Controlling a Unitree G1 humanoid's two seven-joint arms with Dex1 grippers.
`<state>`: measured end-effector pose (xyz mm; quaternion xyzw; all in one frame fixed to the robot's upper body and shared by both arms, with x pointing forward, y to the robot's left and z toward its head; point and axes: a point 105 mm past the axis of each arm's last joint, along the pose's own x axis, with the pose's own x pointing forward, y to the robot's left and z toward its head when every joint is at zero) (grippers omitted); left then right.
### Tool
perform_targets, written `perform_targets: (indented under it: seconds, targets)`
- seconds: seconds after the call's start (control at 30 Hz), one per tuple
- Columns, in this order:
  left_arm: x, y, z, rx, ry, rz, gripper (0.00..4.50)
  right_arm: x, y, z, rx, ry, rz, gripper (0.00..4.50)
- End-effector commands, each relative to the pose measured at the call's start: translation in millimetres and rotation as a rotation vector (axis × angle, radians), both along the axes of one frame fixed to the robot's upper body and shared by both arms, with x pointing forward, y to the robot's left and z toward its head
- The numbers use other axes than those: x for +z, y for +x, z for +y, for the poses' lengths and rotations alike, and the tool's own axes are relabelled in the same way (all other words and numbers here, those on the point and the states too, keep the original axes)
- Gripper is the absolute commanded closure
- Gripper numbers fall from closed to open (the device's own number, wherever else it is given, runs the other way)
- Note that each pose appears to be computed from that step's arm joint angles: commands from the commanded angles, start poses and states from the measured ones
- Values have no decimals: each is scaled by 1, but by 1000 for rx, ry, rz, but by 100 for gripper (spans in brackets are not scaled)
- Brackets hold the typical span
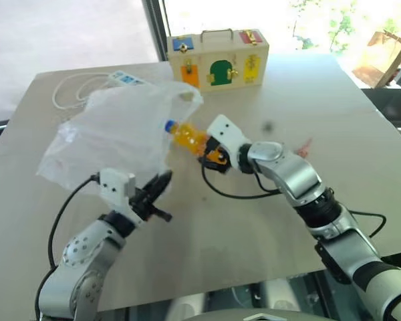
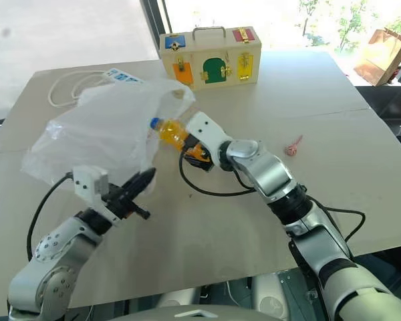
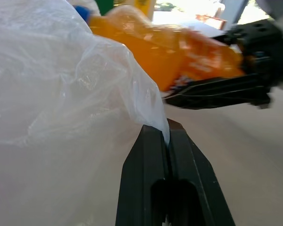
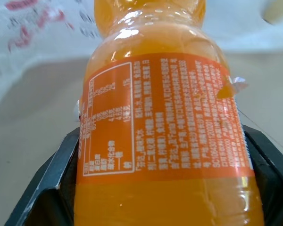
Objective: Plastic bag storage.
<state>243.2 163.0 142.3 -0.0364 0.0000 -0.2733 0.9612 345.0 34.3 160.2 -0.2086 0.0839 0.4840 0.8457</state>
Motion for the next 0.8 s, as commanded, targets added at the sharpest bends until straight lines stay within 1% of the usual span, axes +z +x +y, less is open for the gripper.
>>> perform_targets:
  seconds: [0.03, 0.1, 0.23, 0.37, 0.47, 0.5, 0.53, 0.63, 0.73, 0.8]
  targets:
    - [14, -14, -18, -104, -4, -50, 450, 19, -1, 17, 71, 14, -60, 127]
    - [13, -19, -21, -122, -5, -44, 450, 23, -1, 27, 103, 43, -44, 127]
    - [-2, -34, -26, -181, 29, 21, 450, 41, -4, 54, 190, 111, -51, 127]
    - [-7, -53, -34, -259, -17, 72, 450, 56, -12, 91, 270, 205, -4, 127]
    - [-11, -58, -32, -244, -41, 79, 450, 58, -5, 117, 219, 306, 43, 127]
    - [-13, -57, -30, -227, -45, 78, 450, 60, -5, 124, 215, 343, 50, 26]
    - [-14, -56, -28, -208, -57, 75, 450, 65, -4, 129, 203, 399, 46, 5]
    - [-17, -52, -22, -160, -82, 61, 450, 72, 6, 128, 142, 505, 37, 5]
    - [-16, -47, -12, -106, -103, 37, 450, 68, 12, 118, 141, 510, 19, 5]
    - [-15, -42, -3, -58, -124, 18, 450, 61, 15, 106, 157, 474, -8, 5]
